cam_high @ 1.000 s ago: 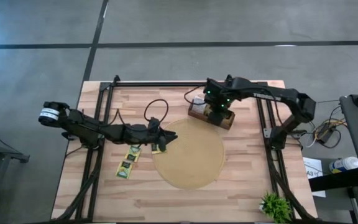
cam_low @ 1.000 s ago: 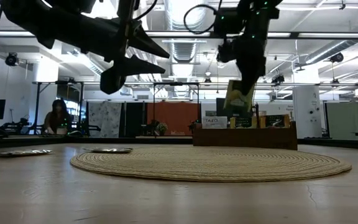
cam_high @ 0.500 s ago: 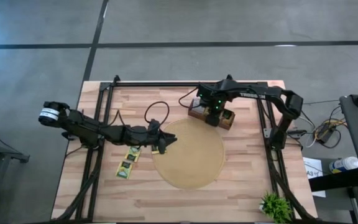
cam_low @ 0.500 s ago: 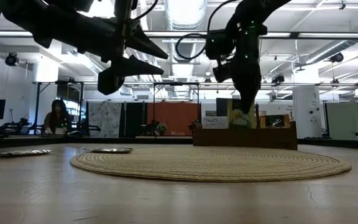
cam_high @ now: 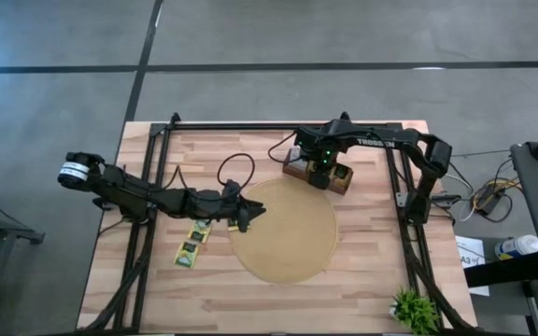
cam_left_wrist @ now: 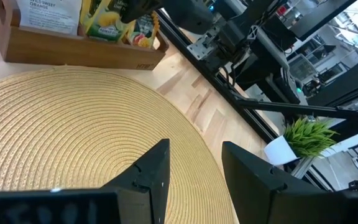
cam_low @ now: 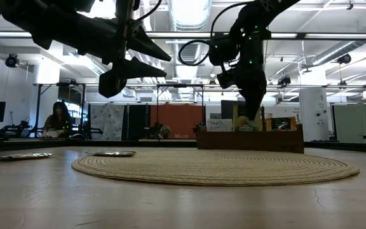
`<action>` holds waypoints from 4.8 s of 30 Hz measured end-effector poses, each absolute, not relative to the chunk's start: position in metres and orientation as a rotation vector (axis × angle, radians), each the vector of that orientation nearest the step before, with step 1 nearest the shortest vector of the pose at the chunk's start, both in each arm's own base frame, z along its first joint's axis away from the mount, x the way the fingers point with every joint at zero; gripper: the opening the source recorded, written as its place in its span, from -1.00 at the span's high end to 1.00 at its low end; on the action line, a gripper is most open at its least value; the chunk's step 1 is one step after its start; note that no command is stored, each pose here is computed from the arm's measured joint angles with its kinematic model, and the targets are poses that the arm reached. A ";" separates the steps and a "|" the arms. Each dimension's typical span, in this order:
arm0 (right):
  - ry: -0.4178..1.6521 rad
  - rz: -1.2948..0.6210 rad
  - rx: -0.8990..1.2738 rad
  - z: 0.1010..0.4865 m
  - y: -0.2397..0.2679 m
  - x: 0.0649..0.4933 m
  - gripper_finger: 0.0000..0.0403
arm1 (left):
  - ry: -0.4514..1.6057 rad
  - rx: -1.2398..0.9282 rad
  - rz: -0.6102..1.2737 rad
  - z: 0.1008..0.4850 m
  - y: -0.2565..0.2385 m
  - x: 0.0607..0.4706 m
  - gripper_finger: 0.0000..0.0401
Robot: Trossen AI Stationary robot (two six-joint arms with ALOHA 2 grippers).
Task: Pick & Place Tea
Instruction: Put the lemon tea bag into the middle section of the wooden organizer
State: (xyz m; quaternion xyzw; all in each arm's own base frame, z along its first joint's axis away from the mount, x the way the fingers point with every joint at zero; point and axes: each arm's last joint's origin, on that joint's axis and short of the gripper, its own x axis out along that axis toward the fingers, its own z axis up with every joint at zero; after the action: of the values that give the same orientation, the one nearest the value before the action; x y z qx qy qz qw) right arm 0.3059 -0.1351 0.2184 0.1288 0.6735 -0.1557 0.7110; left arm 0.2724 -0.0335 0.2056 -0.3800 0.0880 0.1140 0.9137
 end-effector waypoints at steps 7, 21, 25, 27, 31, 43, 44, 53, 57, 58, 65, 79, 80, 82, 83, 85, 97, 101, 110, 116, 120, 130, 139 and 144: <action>1.492 -0.346 0.284 0.214 -0.136 0.309 0.68 | 0.195 -0.799 0.241 0.201 -0.034 0.270 0.30; 1.404 -0.454 0.259 0.246 -0.126 0.303 0.16 | 0.258 -0.804 0.157 0.199 -0.040 0.269 0.30; 1.310 -0.415 0.277 0.269 -0.108 0.302 0.15 | 0.386 -0.840 0.070 0.193 -0.044 0.266 0.30; 1.248 -0.372 0.340 0.277 -0.095 0.305 0.15 | 0.484 -0.867 0.088 0.186 -0.045 0.262 0.30; 1.188 -0.295 0.458 0.281 -0.067 0.314 0.15 | 0.669 -0.871 0.191 0.173 -0.046 0.249 0.30; 0.894 -0.260 0.584 0.278 0.000 0.348 0.21 | 0.934 -0.821 0.532 0.159 -0.039 0.218 0.32; 0.870 -0.262 0.611 0.276 -0.001 0.350 0.23 | 0.918 -0.824 0.564 0.158 -0.038 0.217 0.32; 0.829 -0.252 0.761 0.231 0.001 0.365 0.42 | 0.806 -0.852 0.722 0.152 -0.033 0.213 0.32; 0.908 -0.240 0.794 0.203 0.007 0.378 0.47 | 0.776 -0.913 0.723 0.142 -0.033 0.208 0.32; 0.915 -0.238 0.794 0.199 0.010 0.381 0.47 | 0.760 -0.933 0.715 0.140 -0.033 0.208 0.32; 0.944 -0.242 0.783 0.174 0.012 0.402 0.54 | 0.680 -1.004 0.671 0.135 -0.033 0.210 0.32; 0.960 -0.094 0.703 0.145 0.016 0.461 0.70 | 0.687 -0.997 0.684 0.129 -0.033 0.209 0.31; 0.947 -0.101 0.685 0.145 0.016 0.464 0.71 | 0.693 -0.998 0.680 0.129 -0.033 0.209 0.31; 0.932 -0.107 0.655 0.146 0.015 0.466 0.72 | 0.683 -1.006 0.666 0.128 -0.034 0.210 0.31; 0.927 -0.109 0.648 0.148 0.015 0.467 0.72 | 0.673 -1.010 0.658 0.127 -0.034 0.210 0.31; 0.915 -0.125 0.634 0.148 0.013 0.468 0.73 | 0.652 -1.028 0.635 0.127 -0.034 0.211 0.31; 0.936 -0.165 0.590 0.122 0.012 0.459 0.73 | 0.554 -1.081 0.565 0.120 -0.034 0.211 0.31; 0.935 -0.153 0.630 0.114 0.012 0.460 0.73 | 0.510 -1.101 0.542 0.121 -0.034 0.213 0.31; 0.932 -0.139 0.638 0.112 0.014 0.461 0.73 | 0.503 -1.103 0.496 0.125 -0.035 0.216 0.31; 0.937 -0.125 0.644 0.112 0.015 0.461 0.73 | 0.550 -1.084 0.516 0.123 -0.035 0.213 0.31; 0.940 -0.124 0.643 0.112 0.016 0.461 0.73 | 0.536 -1.084 0.519 0.125 -0.034 0.213 0.31; 0.946 -0.125 0.651 0.111 0.016 0.460 0.73 | 0.529 -1.081 0.524 0.126 -0.034 0.214 0.31; 0.951 -0.122 0.653 0.111 0.017 0.460 0.73 | 0.542 -1.076 0.536 0.125 -0.034 0.213 0.31; 0.952 -0.122 0.653 0.111 0.017 0.460 0.73 | 0.542 -1.077 0.536 0.125 -0.034 0.213 0.31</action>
State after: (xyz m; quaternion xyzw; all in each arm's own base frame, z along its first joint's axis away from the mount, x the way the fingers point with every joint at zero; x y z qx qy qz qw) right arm 0.4602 0.0168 0.1109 0.3085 0.4496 -0.0578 0.8363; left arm 0.2129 -0.0343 0.1250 -0.5001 0.2519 0.2489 0.7902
